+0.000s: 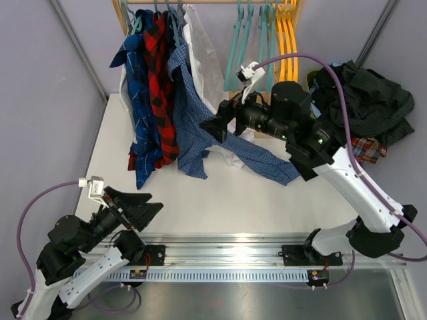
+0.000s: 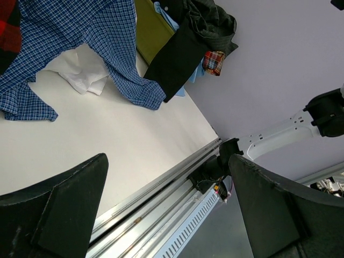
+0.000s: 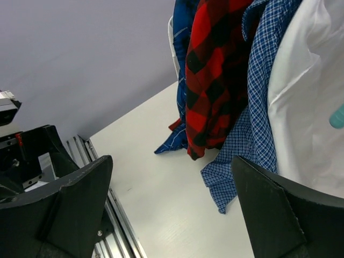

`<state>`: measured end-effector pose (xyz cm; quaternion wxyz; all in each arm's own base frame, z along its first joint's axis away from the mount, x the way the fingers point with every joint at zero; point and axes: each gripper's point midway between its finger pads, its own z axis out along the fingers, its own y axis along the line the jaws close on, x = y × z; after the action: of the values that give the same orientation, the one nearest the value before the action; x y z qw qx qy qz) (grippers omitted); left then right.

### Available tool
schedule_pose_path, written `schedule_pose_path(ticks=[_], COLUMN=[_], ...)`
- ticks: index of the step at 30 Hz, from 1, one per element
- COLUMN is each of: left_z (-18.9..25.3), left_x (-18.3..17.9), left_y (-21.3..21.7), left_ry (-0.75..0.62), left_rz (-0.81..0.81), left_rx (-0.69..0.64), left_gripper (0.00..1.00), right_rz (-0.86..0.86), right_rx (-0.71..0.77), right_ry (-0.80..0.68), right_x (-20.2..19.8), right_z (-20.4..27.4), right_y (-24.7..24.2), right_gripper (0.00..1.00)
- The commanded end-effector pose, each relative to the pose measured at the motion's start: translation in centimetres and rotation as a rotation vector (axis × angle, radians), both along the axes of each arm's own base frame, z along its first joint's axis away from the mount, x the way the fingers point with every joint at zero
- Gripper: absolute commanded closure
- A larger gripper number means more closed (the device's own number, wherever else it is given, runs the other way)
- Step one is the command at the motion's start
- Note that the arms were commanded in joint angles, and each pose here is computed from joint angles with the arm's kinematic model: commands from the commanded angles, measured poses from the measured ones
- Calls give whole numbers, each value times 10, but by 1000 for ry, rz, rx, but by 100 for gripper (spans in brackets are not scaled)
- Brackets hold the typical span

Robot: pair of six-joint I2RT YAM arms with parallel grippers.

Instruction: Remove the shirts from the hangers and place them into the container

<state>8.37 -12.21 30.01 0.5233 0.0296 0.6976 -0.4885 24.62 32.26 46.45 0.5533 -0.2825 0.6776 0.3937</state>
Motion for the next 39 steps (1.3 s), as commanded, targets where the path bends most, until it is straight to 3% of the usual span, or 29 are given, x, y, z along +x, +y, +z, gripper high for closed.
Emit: schedule_pose_path(ticks=[1, 8, 12, 17, 26, 30, 39], left_z=[28, 33, 34, 39, 46, 47, 53], left_x=[-25, -27, -29, -34, -37, -36, -33], left_y=[30, 30, 34, 35, 24, 23, 10], left_ry=[-128, -145, -148, -174, -212, -216, -238], left_rz=[11, 3, 9, -8, -65, -68, -103], left_rx=[-138, -150, -146, -145, -113, -99, -90], left_gripper=[1, 1, 1, 1, 1, 1, 1], right_rz=[-61, -187, -112, 69, 195, 162, 198], right_rx=[-2, -177, -200, -118, -190, -209, -103], right_ry=[-110, -59, -46, -33, 50, 120, 126], right_x=[6, 61, 51, 1, -86, -103, -132], right_z=[33, 7, -9, -7, -86, -128, -120], right_y=[4, 44, 62, 80, 99, 87, 69], right_gripper=[3, 4, 0, 1, 1, 1, 0])
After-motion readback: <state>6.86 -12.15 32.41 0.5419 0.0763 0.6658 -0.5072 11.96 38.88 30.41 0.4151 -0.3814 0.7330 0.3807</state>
